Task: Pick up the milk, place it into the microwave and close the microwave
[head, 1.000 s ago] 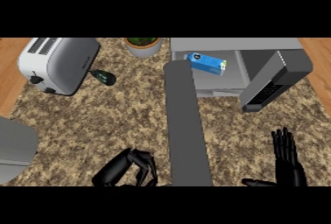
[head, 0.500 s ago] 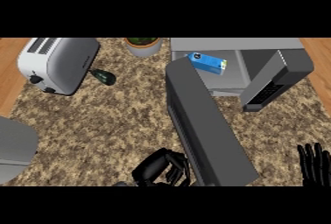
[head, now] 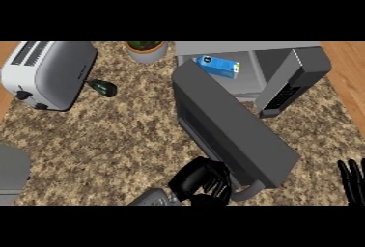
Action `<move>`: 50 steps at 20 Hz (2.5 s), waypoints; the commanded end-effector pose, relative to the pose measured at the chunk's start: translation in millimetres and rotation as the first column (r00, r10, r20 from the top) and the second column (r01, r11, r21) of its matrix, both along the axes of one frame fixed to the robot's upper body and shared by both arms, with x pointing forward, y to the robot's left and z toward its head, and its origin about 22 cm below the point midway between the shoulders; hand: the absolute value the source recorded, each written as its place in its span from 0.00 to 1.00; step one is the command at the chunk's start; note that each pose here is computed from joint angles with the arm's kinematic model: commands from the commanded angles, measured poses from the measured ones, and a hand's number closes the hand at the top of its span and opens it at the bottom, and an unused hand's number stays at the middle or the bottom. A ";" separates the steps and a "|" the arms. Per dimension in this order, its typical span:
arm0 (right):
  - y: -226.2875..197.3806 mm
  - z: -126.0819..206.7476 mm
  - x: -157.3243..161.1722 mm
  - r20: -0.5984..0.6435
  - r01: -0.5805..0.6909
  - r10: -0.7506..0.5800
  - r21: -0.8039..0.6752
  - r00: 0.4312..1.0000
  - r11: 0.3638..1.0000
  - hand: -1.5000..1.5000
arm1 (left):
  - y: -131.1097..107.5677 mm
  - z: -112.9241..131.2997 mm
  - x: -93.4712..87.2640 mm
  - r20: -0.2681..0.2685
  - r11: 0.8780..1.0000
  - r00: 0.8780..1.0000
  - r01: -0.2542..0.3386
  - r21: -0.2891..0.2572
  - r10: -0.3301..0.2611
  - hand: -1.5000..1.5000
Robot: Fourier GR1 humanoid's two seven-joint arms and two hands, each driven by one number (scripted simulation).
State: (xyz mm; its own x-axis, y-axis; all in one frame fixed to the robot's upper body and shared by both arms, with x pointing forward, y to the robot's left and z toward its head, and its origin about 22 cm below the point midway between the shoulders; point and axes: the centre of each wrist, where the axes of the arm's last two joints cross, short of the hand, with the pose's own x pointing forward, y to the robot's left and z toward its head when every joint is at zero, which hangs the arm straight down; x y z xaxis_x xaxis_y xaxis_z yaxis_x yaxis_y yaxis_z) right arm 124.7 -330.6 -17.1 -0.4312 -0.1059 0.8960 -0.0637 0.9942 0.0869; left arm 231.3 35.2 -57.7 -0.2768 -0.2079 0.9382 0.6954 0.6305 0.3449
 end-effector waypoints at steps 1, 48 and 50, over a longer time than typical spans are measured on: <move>-3.4 19.3 7.1 0.014 -0.073 0.074 -0.013 0.997 0.997 0.00 | -20.7 13.0 -0.8 0.001 1.000 1.000 -0.008 -0.008 0.008 1.00; -14.0 98.8 52.7 0.165 -0.332 0.333 -0.036 0.928 0.943 0.00 | -37.6 103.0 112.0 0.120 0.843 0.889 -0.366 -0.395 0.442 0.00; -15.9 102.6 55.0 0.181 -0.330 0.331 -0.034 0.926 0.943 0.00 | -36.9 100.5 111.6 0.119 0.838 0.885 -0.374 -0.397 0.451 0.00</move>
State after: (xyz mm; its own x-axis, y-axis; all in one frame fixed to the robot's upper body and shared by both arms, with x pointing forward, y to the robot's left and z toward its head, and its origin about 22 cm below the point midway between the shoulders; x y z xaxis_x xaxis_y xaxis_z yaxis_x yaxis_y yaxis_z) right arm 178.0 -343.1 81.4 -0.5241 -0.2663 0.8090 -0.4024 0.9146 0.0403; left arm 333.9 0.2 34.8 -0.4243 -0.0053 0.9055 0.3097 0.9388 0.1506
